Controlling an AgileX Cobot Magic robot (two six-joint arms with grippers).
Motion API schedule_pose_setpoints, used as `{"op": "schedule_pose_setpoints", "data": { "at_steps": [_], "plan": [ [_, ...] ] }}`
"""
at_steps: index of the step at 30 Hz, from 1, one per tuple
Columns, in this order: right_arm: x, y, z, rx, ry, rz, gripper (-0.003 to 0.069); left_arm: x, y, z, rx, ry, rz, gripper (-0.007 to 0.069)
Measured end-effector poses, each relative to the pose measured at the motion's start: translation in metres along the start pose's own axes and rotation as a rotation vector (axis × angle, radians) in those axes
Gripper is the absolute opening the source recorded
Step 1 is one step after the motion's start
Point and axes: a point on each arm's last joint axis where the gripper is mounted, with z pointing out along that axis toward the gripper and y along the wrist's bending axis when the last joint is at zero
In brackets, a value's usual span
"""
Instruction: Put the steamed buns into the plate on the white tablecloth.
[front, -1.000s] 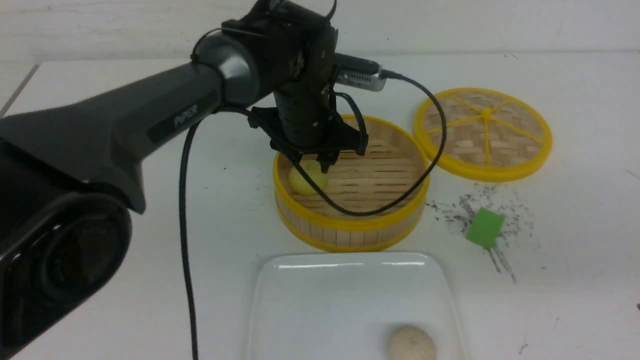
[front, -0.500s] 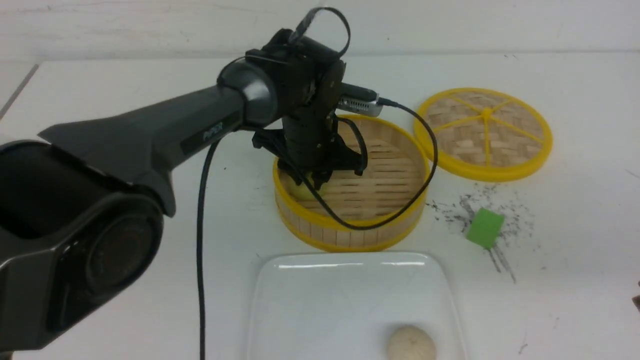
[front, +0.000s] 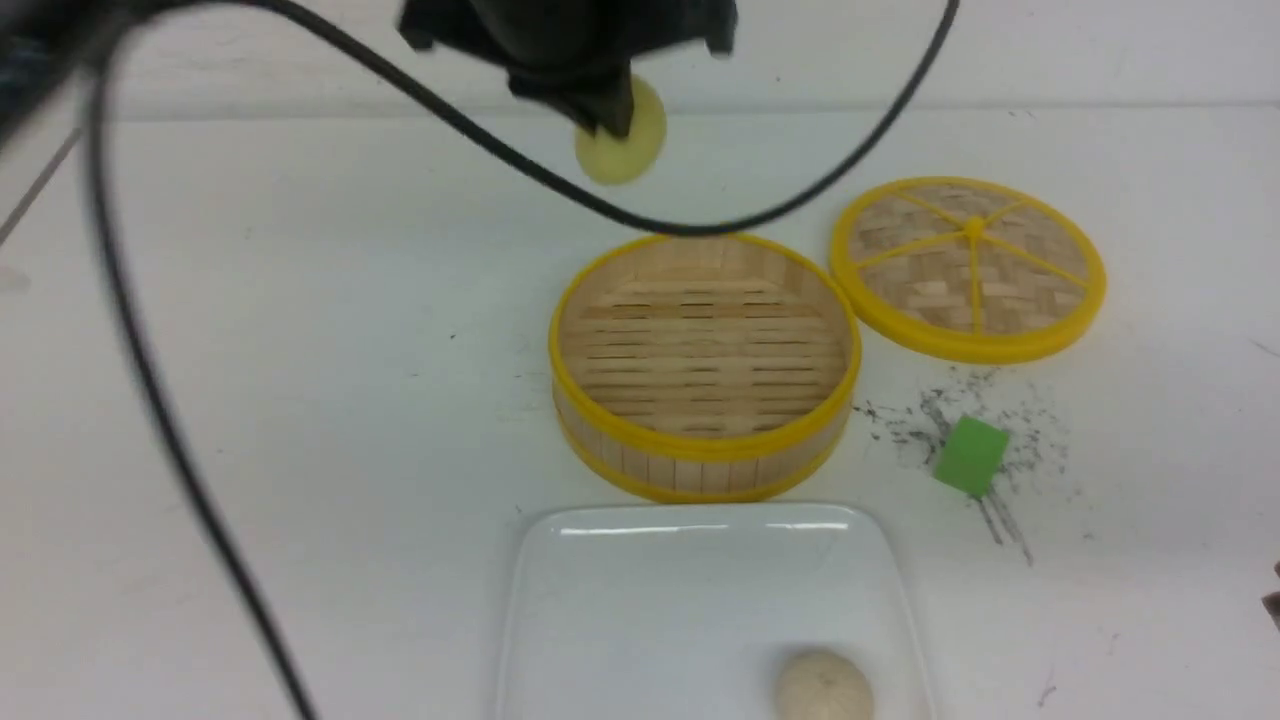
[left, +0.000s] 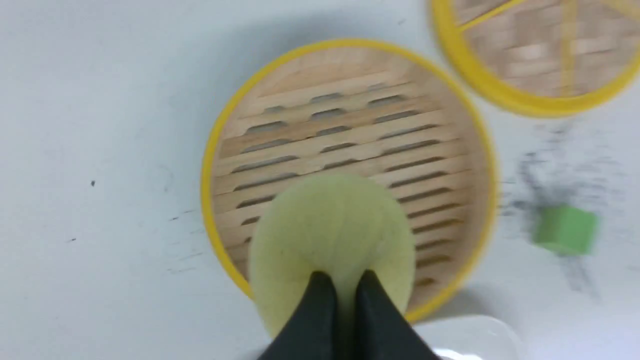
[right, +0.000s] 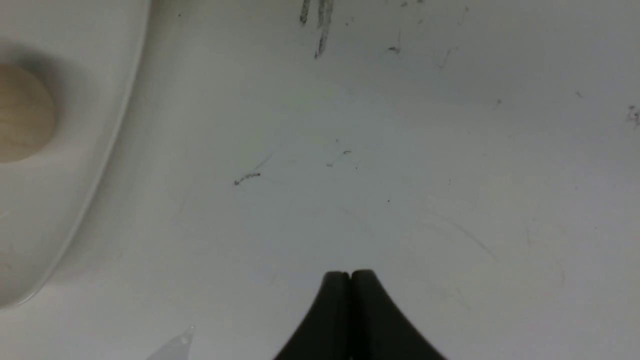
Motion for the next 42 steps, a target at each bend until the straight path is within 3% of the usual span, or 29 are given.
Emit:
{"op": "schedule_pose_setpoints", "data": {
  "at_steps": [4,7,11,16,20,24,30,38,42],
  "plan": [
    [0.000,0.000,0.000,0.000,0.000,0.000,0.0010,0.042,-0.002,-0.014,0.121,0.130,0.005,0.0020],
    [0.000,0.000,0.000,-0.001,0.000,0.001,0.0011,0.071,0.002,-0.001,0.138,0.249,-0.009,0.0022],
    [0.000,0.002,0.000,-0.017,0.002,0.010,0.0015,0.146,0.019,0.056,0.093,0.520,-0.070,0.0028],
    [-0.001,0.002,0.000,-0.021,-0.016,0.011,0.0021,0.187,0.027,0.098,0.113,0.541,-0.169,0.0060],
    [-0.001,0.002,0.000,-0.024,-0.020,0.013,0.0026,0.191,0.027,0.106,0.119,0.517,-0.191,0.0115],
    [0.004,0.001,-0.010,-0.026,-0.054,0.015,0.0029,0.188,0.027,0.112,0.122,0.480,-0.198,0.0240],
    [0.036,-0.003,-0.049,-0.029,-0.131,0.022,0.0030,0.190,0.028,0.118,0.116,0.494,-0.203,0.0370],
    [0.099,-0.009,-0.105,-0.079,-0.462,0.157,0.0030,0.189,0.027,0.119,0.119,0.490,-0.205,0.0397],
    [0.121,-0.011,-0.109,-0.146,-0.792,0.227,0.0030,0.183,0.026,0.117,0.124,0.473,-0.199,0.0379]
  ]
}}
